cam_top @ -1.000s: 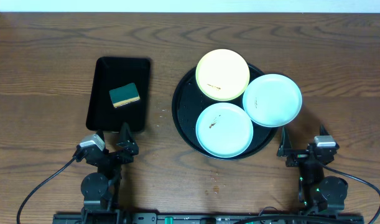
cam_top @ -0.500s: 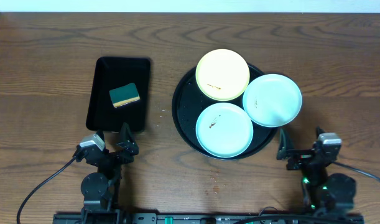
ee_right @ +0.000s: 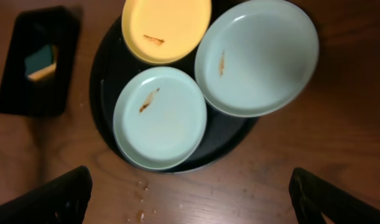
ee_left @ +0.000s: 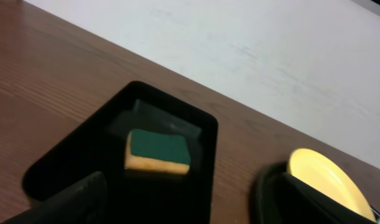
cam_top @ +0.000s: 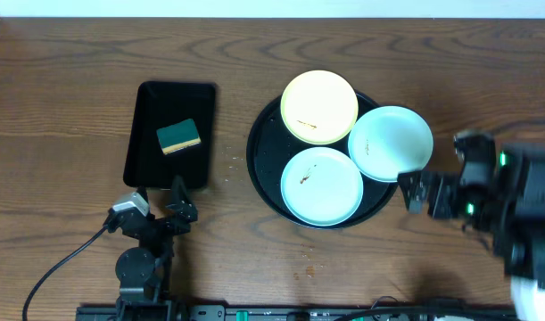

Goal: Clean dirty plates on tray and stack at the side
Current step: 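Move both grippers from rest toward the sponge and the plates, then grip the rim of the lower pale green plate with the right gripper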

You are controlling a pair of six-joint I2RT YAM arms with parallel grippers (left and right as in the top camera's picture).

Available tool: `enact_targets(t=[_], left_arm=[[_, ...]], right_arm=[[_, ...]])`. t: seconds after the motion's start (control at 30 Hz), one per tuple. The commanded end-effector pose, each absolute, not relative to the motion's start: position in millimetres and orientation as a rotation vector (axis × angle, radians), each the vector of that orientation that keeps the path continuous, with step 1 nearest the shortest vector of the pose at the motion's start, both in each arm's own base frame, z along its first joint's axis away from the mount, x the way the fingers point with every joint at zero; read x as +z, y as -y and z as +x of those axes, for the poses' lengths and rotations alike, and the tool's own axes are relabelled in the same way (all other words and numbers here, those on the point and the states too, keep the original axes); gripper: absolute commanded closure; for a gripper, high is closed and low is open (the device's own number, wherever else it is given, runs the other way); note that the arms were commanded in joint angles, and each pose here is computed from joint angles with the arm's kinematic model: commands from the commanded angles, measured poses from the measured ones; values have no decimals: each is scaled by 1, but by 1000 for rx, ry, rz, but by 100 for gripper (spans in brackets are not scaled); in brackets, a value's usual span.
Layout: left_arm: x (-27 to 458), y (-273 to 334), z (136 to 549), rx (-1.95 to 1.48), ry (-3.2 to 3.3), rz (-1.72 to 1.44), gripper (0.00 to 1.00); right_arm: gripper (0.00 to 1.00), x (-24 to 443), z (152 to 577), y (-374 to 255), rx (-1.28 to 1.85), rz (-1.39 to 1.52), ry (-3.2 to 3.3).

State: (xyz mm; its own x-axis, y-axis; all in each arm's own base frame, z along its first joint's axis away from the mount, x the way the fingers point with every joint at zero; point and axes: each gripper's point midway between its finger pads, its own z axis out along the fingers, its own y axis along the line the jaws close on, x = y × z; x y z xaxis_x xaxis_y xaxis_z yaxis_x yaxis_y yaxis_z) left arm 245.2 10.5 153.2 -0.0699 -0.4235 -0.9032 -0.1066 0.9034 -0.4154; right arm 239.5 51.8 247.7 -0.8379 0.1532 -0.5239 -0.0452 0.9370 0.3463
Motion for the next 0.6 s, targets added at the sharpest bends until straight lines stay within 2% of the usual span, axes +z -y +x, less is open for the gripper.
enact_targets(t=[0.0,0.13,0.17,0.23,0.37,0.43,0.57], left_arm=[[148,-13,245,-264,-1641,-429,14],[168,2,241,-332,-1672,-372,14],[176,2,239,-328,-1691,-376,14],[195,2,235,-304,-1720,-357,14],[248,2,238,-234,-1816,-298,14],[269,2,243,-196,-1906,-274,14],[293,2,254,-110,-2186,-210,14]], right_arm=[[1,256,250,-62,560,38,-2579],[1,250,251,-78,715,17,-2646],[9,246,254,-79,721,25,-2661],[34,239,257,-76,703,62,-2691],[65,222,257,-62,559,211,-2776],[67,218,254,-62,506,202,-2797],[60,208,248,-66,437,220,-2839]])
